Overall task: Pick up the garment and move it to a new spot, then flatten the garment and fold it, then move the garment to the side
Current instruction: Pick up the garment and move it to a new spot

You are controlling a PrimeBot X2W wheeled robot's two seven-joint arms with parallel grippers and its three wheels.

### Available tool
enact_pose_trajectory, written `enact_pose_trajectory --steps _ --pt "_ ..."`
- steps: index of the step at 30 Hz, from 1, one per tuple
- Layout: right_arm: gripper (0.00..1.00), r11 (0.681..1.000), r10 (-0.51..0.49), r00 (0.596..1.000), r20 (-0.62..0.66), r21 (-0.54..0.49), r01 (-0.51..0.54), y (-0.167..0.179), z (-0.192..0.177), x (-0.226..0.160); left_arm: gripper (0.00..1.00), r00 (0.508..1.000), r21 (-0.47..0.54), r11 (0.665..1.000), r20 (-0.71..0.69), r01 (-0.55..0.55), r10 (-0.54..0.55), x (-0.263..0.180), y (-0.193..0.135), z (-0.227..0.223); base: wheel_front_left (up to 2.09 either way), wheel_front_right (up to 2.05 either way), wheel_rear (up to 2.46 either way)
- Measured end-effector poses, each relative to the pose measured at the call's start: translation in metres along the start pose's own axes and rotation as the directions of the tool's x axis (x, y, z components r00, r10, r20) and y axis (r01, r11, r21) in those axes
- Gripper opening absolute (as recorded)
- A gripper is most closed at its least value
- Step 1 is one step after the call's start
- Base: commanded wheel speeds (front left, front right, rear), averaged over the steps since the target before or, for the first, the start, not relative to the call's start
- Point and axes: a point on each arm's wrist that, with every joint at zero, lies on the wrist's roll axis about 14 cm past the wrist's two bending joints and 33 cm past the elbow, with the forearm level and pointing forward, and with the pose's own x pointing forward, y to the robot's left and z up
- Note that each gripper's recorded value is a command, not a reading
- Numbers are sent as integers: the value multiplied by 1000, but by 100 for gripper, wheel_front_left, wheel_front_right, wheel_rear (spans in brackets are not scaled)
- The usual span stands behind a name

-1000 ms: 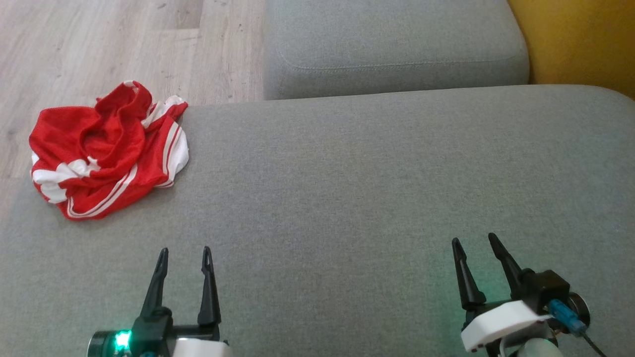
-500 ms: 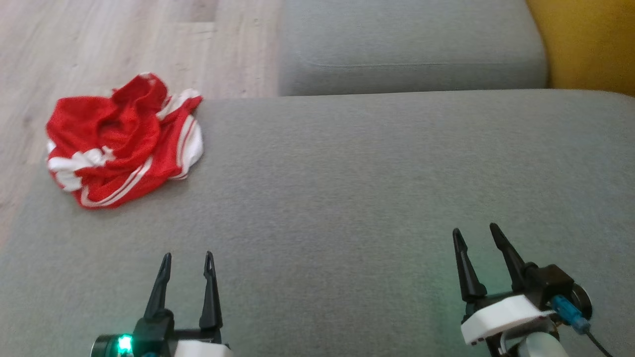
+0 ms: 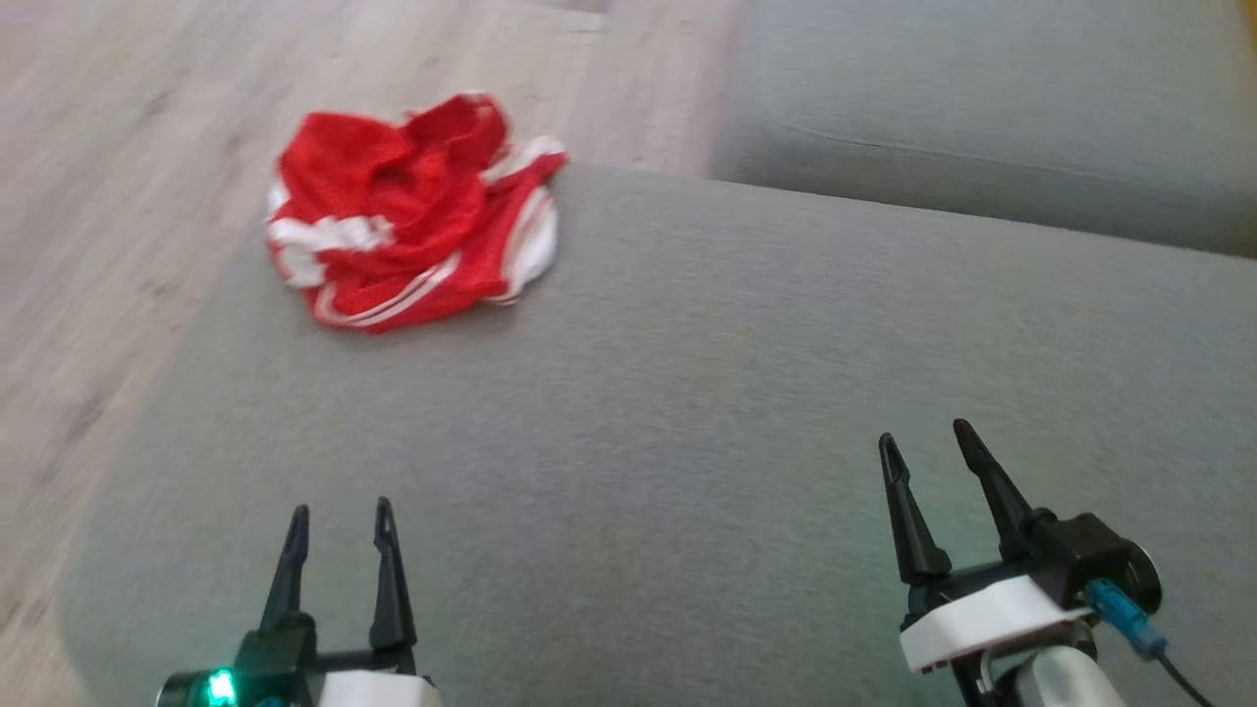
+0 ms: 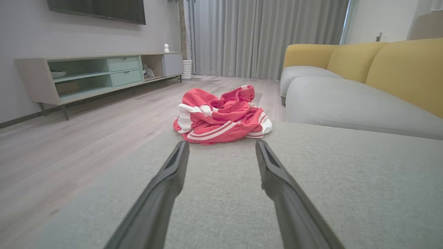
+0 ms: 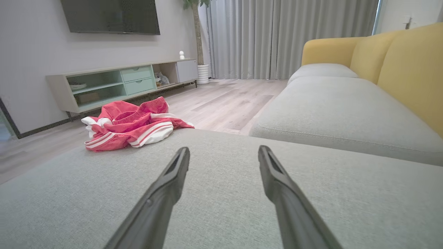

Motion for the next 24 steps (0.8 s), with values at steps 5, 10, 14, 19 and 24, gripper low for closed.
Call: enact_pose_trajectory --steps 5,10,14,19,24 --pt "100 997 82 997 -8 3 -82 23 -3 16 100 994 -11 994 -2 -108 108 -14 31 -1 0 0 0" --pt "100 991 136 990 -20 10 -136 39 -8 26 100 985 -5 985 7 -174 174 -23 51 3 0 0 0" --pt "100 988 155 986 -55 13 -154 42 -22 31 100 982 29 982 33 -189 188 -16 57 14 0 0 0" --pt "100 987 158 983 -94 -8 -160 35 -42 47 100 976 78 986 175 -147 131 31 55 66 0 0 0" --pt "100 985 158 983 -94 -52 -164 23 -55 74 100 943 188 982 330 -29 -35 103 30 129 0 0 0"
